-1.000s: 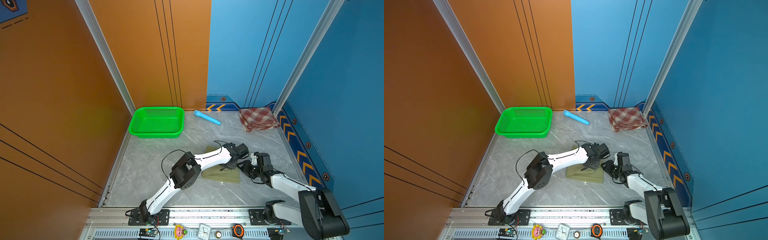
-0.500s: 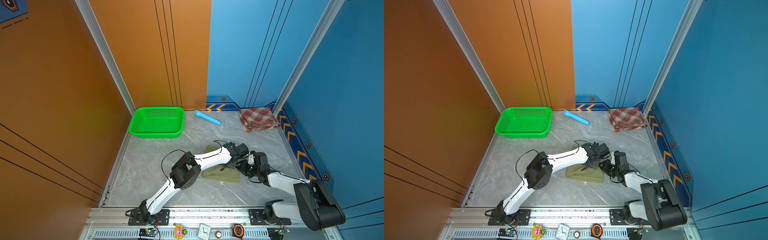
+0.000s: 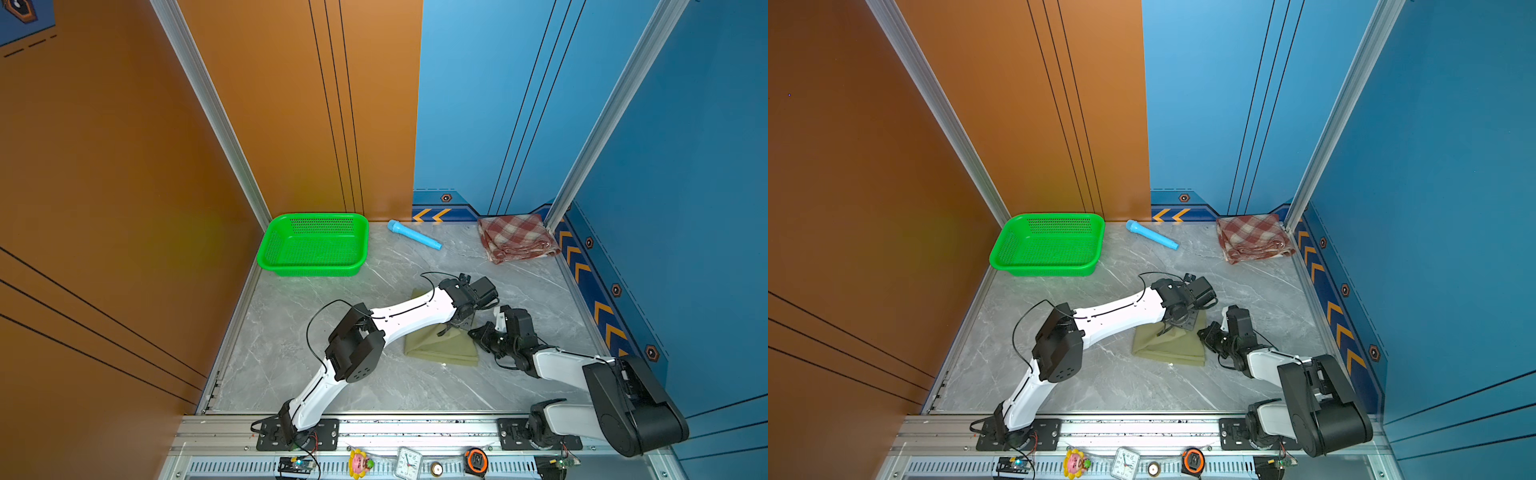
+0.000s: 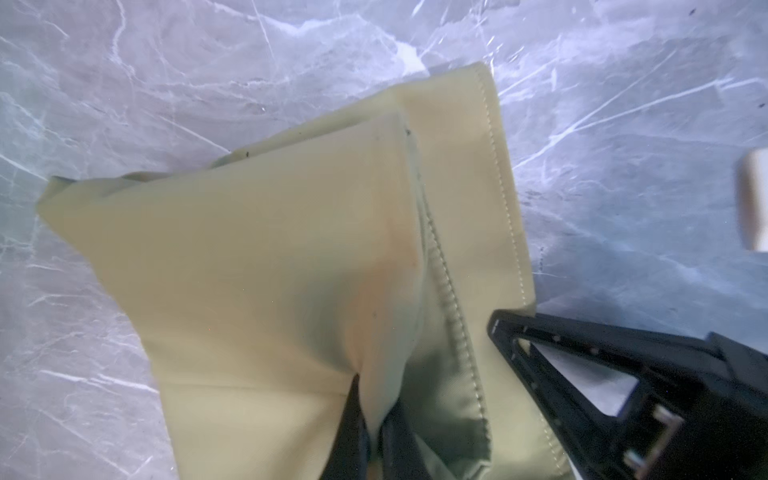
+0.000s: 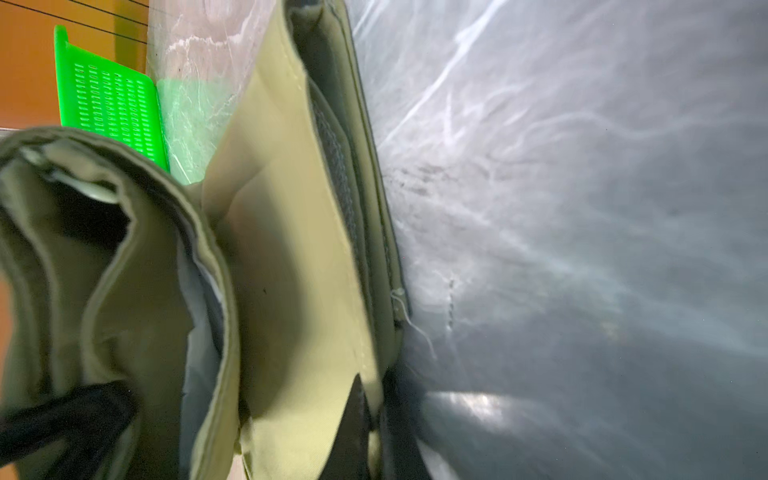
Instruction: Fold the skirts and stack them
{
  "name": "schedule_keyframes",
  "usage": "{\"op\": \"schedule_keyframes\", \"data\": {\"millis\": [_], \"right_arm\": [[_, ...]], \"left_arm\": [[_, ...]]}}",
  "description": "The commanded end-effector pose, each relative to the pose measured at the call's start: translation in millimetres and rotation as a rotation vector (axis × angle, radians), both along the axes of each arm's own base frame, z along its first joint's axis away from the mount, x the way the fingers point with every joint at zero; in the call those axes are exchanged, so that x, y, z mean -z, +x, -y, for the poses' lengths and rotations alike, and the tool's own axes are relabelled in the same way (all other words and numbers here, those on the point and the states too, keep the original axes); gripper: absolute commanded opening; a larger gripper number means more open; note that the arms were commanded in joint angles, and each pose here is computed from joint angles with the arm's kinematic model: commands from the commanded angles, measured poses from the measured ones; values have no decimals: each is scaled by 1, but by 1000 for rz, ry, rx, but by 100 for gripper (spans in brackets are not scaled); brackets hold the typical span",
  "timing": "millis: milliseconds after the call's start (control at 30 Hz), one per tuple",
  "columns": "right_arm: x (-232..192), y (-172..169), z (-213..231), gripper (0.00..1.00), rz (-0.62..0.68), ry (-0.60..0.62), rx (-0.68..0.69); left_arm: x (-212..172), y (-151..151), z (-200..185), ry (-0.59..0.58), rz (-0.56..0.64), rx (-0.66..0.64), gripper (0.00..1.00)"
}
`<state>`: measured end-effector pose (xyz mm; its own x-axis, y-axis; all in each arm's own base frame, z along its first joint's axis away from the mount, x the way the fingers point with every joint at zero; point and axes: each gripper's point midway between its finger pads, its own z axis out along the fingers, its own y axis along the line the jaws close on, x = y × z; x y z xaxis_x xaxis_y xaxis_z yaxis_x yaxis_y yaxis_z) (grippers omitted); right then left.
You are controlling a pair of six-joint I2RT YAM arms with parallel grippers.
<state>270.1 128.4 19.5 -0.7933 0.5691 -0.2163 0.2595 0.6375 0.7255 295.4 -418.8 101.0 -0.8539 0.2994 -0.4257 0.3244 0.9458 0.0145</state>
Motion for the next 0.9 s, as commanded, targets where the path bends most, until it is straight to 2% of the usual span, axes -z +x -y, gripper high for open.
{"op": "schedule_keyframes", "data": {"millis": [0,400,567,633,733,833,867], "right_arm": [[19,-13,7,6,-72,-37,38],[20,-9,0,5,-62,-23,51],[22,-8,-3,6,-64,-14,49],[23,-9,-3,13,-66,-15,50],[23,-13,4,38,-79,-37,57],[22,-19,16,51,-89,-71,72],[21,-21,20,52,-91,-86,77]], "left_arm": [[-18,-6,-1,-1,28,22,0],[-37,-19,30,-93,25,57,0],[-32,-19,34,-96,11,57,0],[-26,-20,32,-86,-1,52,0],[-16,-17,27,-66,-10,43,0],[-10,-14,26,-57,-18,39,0],[-9,-13,26,-57,-19,40,0]]}}
